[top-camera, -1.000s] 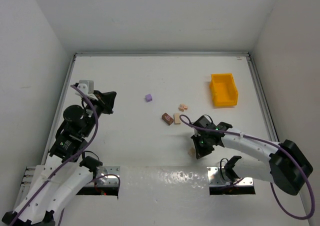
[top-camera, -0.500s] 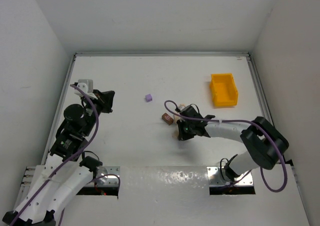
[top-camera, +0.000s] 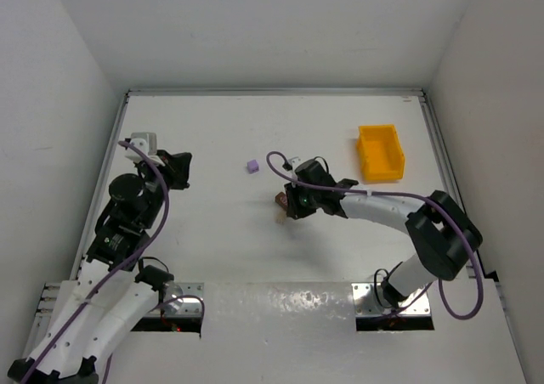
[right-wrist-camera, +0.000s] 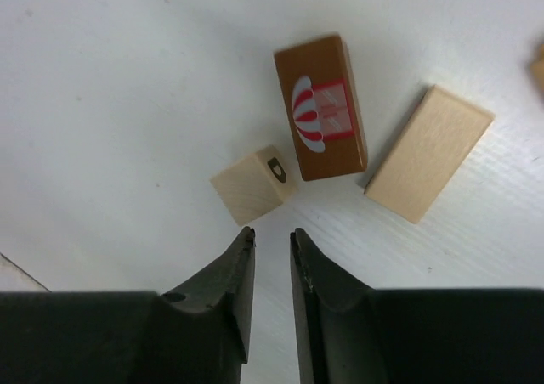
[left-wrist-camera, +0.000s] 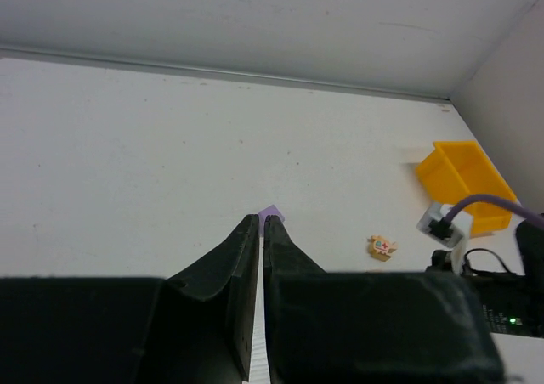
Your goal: Build the wood block tower
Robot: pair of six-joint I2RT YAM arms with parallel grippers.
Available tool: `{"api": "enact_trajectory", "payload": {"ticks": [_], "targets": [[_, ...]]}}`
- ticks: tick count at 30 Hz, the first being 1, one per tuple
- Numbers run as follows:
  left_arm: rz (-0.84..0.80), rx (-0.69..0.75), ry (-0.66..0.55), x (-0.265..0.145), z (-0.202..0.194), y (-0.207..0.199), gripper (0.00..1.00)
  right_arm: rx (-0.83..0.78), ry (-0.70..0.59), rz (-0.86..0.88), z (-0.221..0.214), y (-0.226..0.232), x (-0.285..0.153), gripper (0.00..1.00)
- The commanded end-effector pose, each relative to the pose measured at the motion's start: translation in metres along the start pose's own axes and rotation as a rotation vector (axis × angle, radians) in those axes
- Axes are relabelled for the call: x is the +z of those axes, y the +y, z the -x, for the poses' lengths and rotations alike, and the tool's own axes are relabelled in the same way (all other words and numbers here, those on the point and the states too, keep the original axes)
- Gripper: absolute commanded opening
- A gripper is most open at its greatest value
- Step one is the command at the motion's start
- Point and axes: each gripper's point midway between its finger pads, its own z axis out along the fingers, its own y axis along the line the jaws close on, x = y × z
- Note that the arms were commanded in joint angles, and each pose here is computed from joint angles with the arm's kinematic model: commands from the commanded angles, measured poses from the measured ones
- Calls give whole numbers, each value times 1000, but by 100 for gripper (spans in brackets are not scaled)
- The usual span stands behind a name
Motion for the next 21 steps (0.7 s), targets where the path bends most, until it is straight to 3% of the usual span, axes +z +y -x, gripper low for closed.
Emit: {"api": "enact_trajectory", "payload": {"ticks": [1, 2, 5, 9, 10, 11, 12, 15, 21], "targets": [[10, 5, -35, 3, 13, 2, 5, -108, -104, -24, 39, 1, -25, 23], [16, 6, -32, 4, 12, 4, 6, -109, -112, -47, 44, -6, -24, 22], [25, 7, -30, 5, 12, 6, 7, -97, -116, -23, 54, -4, -16, 0], [47, 12, -22, 8, 9, 11, 8, -112, -136, -4, 74, 2, -7, 0], [51, 12, -22, 8, 9, 12, 8, -123, -138, -8, 83, 4, -6, 8], [53, 12, -21, 8, 9, 12, 8, -129, -134, -13, 86, 4, -4, 8], [58, 13, -18, 9, 8, 13, 8, -132, -119, -19, 84, 2, 2, 21], [65, 16, -17, 9, 8, 15, 8, -137, -116, -26, 86, 0, 9, 41], [67, 14, -19, 8, 8, 16, 9, -151, -51, -27, 77, -4, 28, 48]]}}
